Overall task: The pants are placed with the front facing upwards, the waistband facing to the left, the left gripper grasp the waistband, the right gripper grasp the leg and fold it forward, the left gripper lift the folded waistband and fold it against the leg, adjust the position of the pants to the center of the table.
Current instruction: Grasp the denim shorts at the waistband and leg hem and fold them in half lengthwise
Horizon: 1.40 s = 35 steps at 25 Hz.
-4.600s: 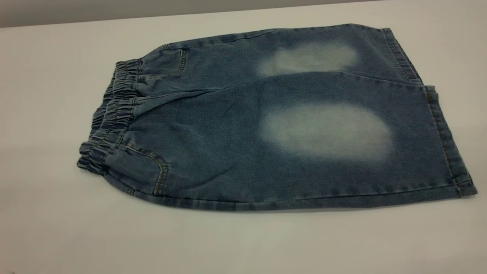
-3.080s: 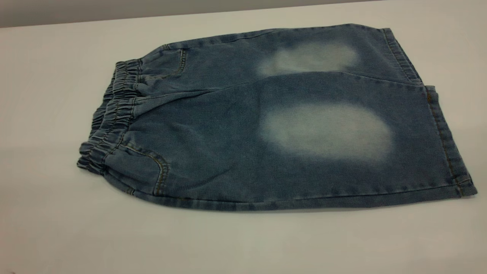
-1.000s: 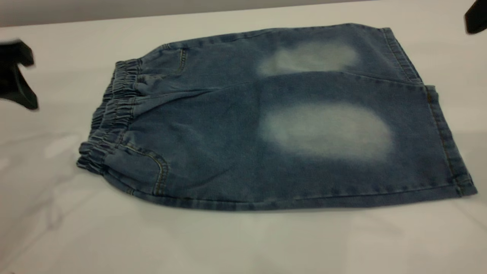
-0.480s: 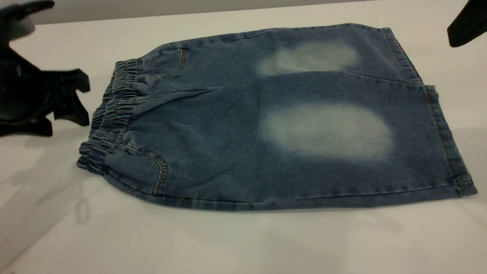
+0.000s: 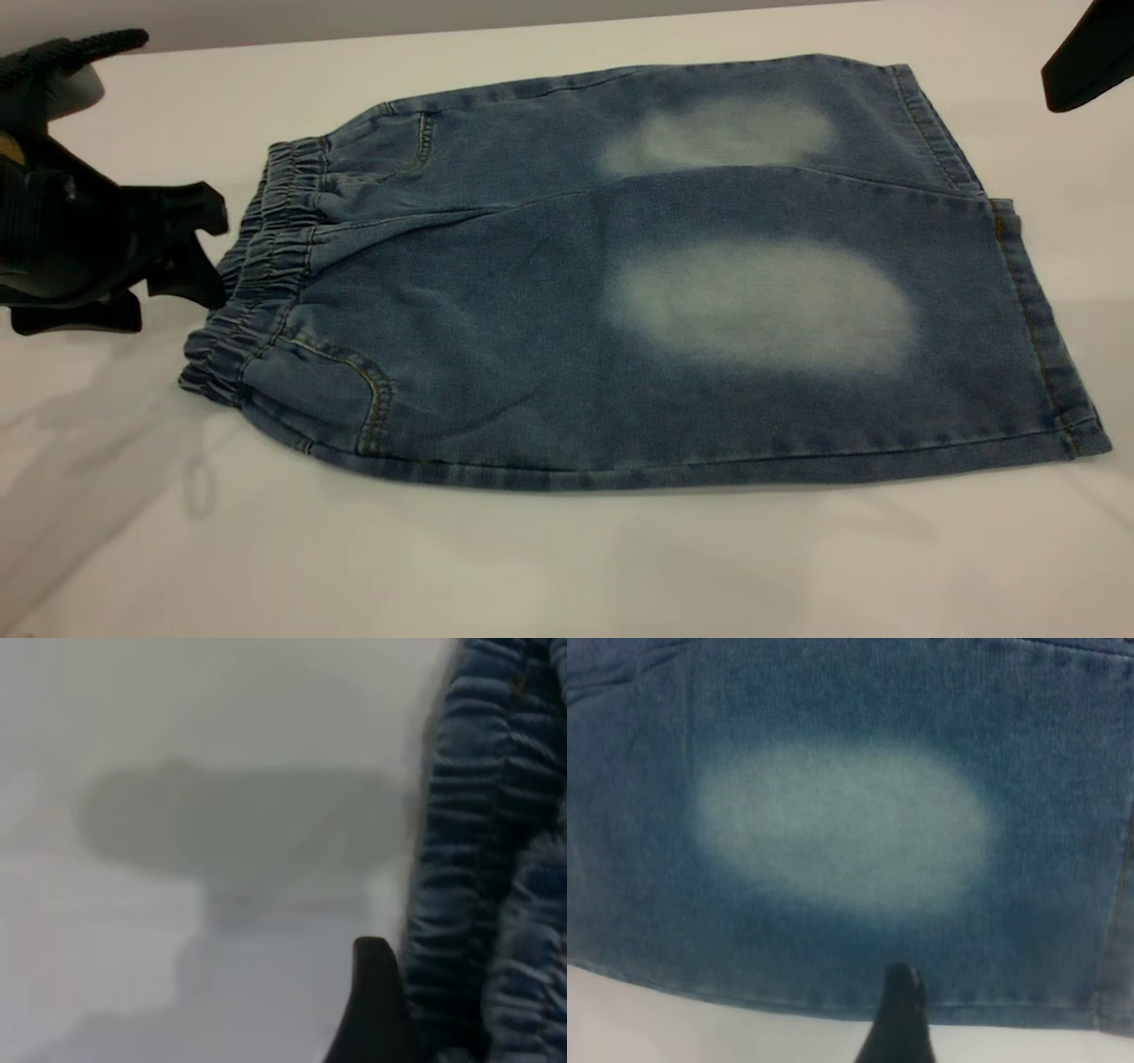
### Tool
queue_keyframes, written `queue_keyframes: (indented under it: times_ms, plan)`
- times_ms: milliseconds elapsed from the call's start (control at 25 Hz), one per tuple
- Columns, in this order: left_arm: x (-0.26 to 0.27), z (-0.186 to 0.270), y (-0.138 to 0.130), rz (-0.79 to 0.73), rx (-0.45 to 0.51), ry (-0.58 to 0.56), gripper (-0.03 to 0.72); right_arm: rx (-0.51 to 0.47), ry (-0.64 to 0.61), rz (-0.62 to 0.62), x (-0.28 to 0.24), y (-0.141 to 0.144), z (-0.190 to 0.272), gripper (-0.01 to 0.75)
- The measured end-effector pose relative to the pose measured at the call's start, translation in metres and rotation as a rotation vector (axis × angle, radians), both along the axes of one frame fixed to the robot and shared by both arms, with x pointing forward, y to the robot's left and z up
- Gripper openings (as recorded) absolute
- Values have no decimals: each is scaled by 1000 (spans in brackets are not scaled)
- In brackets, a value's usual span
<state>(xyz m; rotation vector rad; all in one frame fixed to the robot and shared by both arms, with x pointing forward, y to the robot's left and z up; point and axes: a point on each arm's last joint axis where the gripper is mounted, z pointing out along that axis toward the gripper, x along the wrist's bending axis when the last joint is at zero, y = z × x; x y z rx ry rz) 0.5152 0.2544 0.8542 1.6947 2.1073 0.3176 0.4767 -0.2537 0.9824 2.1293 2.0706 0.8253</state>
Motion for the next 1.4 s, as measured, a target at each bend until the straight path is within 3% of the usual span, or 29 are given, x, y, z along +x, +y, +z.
queue_keyframes:
  times_ms: [240, 560, 840, 960, 1240, 1400]
  plan:
    - [-4, -3, -20, -62, -6, -2, 457, 2, 1, -1, 0, 0, 0, 533]
    - [-9, -26, -19, -34, -2, 86, 457, 3, 2, -1, 0, 0, 0, 533]
    - [-7, -34, -20, -37, -9, 65, 447, 3, 2, 0, 0, 0, 0, 533]
    - [-5, -34, -21, -37, -15, 45, 375, 3, 2, 0, 0, 0, 0, 533]
    - [-1, -32, -22, -41, -30, -11, 64, 12, 17, 3, -1, 1, 0, 533]
    - [0, -32, -22, -42, -30, -14, 57, 13, 27, 1, -3, 1, -3, 533]
